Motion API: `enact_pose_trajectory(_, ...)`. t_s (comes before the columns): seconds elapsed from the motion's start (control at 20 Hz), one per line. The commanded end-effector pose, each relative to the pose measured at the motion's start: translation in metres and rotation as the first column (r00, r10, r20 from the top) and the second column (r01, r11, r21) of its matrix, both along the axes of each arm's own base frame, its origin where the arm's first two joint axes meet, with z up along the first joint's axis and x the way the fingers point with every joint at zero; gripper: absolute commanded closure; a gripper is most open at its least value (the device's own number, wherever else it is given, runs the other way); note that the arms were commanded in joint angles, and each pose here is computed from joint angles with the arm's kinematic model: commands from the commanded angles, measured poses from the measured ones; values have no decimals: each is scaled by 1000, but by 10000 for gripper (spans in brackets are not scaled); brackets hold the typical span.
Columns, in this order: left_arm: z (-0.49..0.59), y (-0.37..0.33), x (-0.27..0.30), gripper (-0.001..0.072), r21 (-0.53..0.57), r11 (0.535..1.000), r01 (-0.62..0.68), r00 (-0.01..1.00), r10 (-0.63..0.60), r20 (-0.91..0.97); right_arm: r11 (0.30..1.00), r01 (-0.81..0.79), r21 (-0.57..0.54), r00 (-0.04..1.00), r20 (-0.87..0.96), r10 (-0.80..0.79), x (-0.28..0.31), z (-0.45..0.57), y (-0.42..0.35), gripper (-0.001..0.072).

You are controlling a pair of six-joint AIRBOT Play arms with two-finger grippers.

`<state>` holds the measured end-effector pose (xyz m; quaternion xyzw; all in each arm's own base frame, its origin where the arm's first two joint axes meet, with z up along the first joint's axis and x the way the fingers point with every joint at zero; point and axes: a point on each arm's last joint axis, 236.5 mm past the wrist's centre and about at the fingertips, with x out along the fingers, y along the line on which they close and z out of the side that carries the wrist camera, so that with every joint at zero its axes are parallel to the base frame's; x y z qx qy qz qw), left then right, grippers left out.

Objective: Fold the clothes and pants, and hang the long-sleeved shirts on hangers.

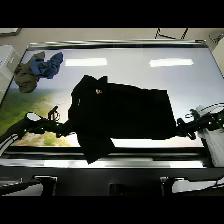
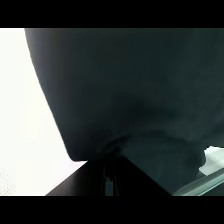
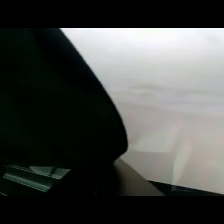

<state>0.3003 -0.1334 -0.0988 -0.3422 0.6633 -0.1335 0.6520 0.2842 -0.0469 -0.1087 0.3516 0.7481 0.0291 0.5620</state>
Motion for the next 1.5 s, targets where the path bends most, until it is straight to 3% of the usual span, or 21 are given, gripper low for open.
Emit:
enact_pose_trajectory(0.0,21,1,18,690,6,1000,13,996,-14,89,994,-88,72,995,42,85,4,29,28,666)
enact_pose_trajectory(0.1,77,8,59,691,25,1000,1,961,-8,277,995,-81,59,972,224,66,45,74,29,669)
enact_pose_trajectory(0.2,180,25,107,690,62,997,-36,831,-4,557,999,-37,-10,848,529,37,111,161,19,669)
enact_pose_trajectory(0.25,248,35,124,690,70,995,-76,725,7,688,998,8,-65,730,682,38,141,221,11,669)
enact_pose_trajectory(0.35,417,59,124,690,65,981,-183,393,13,919,973,150,-175,383,918,106,171,374,-3,669)
enact_pose_trajectory(0.45,556,70,75,689,49,962,-270,56,-35,998,912,318,-258,18,964,266,142,524,-1,668)
enact_pose_trajectory(0.5,606,66,38,688,42,957,-286,-74,-66,995,878,382,-289,-95,933,348,111,577,7,668)
enact_pose_trajectory(0.55,639,58,3,689,33,957,-287,-167,-84,982,856,419,-304,-157,904,398,81,608,18,668)
enact_pose_trajectory(0.65,673,46,-52,689,13,960,-281,-283,-95,954,826,465,-318,-187,877,443,29,631,36,668)
enact_pose_trajectory(0.75,694,44,-87,689,-22,956,-293,-366,-91,926,808,511,-294,-190,878,439,-7,643,44,668)
enact_pose_trajectory(0.85,712,46,-110,689,-69,950,-306,-437,-76,896,800,544,-254,-260,855,448,-32,665,53,668)
enact_pose_trajectory(1.0,720,48,-121,689,-96,945,-311,-470,-66,880,784,585,-208,-328,824,463,-50,687,55,669)
enact_pose_trajectory(1.15,709,54,-102,689,-65,937,-343,-421,-91,903,760,598,-254,-197,873,447,-33,658,35,669)
enact_pose_trajectory(1.2,693,60,-83,689,-43,931,-362,-343,-90,935,764,578,-285,-99,906,412,-19,632,25,669)
enact_pose_trajectory(1.3,633,68,-29,689,71,927,-367,-89,-111,990,820,443,-362,177,932,316,17,552,15,671)
enact_pose_trajectory(1.35,587,69,4,689,150,932,-329,73,-133,988,848,324,-420,334,889,313,38,497,13,672)
enact_pose_trajectory(1.45,484,61,59,689,235,952,-196,371,-150,916,876,158,-455,551,777,304,80,394,16,672)
